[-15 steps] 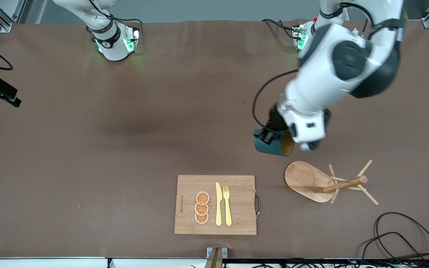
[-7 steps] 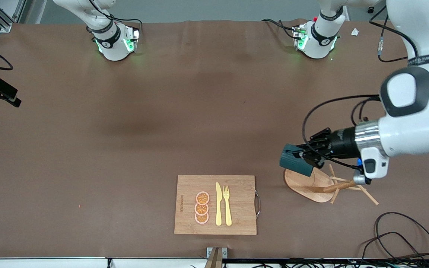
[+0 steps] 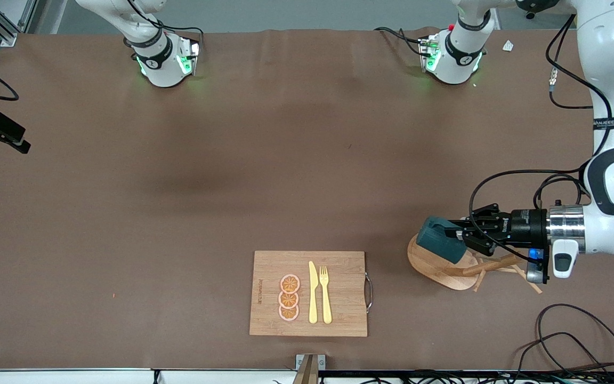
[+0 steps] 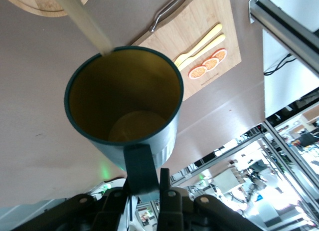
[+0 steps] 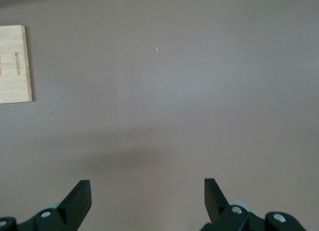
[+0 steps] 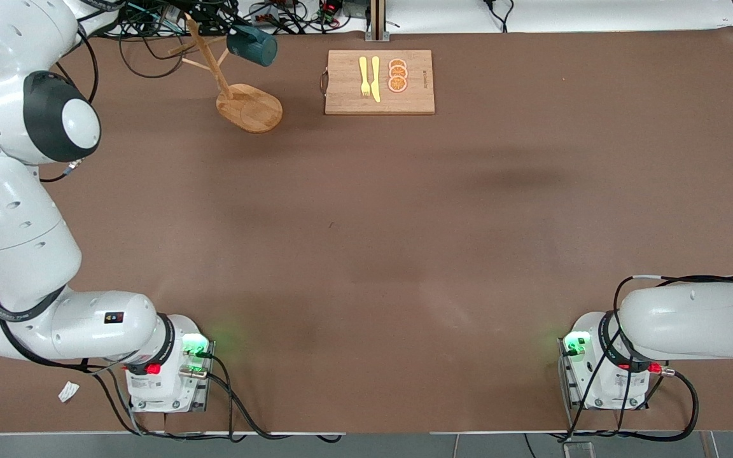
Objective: Pass cup and hang on rack
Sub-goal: 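Slide the mug handle onto a rack peg with the left gripper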
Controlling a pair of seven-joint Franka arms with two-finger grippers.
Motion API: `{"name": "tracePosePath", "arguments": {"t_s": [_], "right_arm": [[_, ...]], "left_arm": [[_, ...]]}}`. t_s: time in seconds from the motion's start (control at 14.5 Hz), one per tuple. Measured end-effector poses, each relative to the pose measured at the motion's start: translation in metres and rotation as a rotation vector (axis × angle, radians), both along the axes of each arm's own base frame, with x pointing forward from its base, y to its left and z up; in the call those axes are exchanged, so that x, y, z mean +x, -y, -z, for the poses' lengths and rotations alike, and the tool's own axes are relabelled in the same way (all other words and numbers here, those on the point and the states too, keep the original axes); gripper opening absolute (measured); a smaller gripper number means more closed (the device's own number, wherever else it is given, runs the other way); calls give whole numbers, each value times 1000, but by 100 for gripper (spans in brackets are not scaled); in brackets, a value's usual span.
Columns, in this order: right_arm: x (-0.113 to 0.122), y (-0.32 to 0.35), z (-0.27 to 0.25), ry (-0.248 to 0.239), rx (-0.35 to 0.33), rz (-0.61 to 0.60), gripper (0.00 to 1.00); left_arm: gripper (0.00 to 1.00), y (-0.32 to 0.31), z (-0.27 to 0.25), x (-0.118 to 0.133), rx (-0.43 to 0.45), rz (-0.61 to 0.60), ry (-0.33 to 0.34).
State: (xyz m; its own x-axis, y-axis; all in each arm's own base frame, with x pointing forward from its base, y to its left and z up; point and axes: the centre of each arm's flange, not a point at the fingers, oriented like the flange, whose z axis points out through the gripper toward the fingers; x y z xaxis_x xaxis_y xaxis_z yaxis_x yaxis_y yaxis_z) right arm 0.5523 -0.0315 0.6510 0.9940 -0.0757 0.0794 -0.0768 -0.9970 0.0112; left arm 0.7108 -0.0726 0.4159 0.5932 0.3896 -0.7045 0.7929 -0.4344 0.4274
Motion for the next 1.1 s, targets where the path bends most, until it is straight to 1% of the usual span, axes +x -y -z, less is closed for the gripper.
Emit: {"name": "tracePosePath", "arguments": {"t_s": [0.28,0.41,0.69,1.1], "right_arm": [[0,0,0,0,0,0,100],[0,0,0,0,0,0,100],[0,0,0,0,0,0,100],[0,0,0,0,0,0,100]], "left_arm": [[21,-36,3,7,-91,-87,-13],[21,-56,13,10,-116,-123,-28],[21,-68,21,11,-120,-140,-37],[21,-83,31,11,-126,-130,2]]}}
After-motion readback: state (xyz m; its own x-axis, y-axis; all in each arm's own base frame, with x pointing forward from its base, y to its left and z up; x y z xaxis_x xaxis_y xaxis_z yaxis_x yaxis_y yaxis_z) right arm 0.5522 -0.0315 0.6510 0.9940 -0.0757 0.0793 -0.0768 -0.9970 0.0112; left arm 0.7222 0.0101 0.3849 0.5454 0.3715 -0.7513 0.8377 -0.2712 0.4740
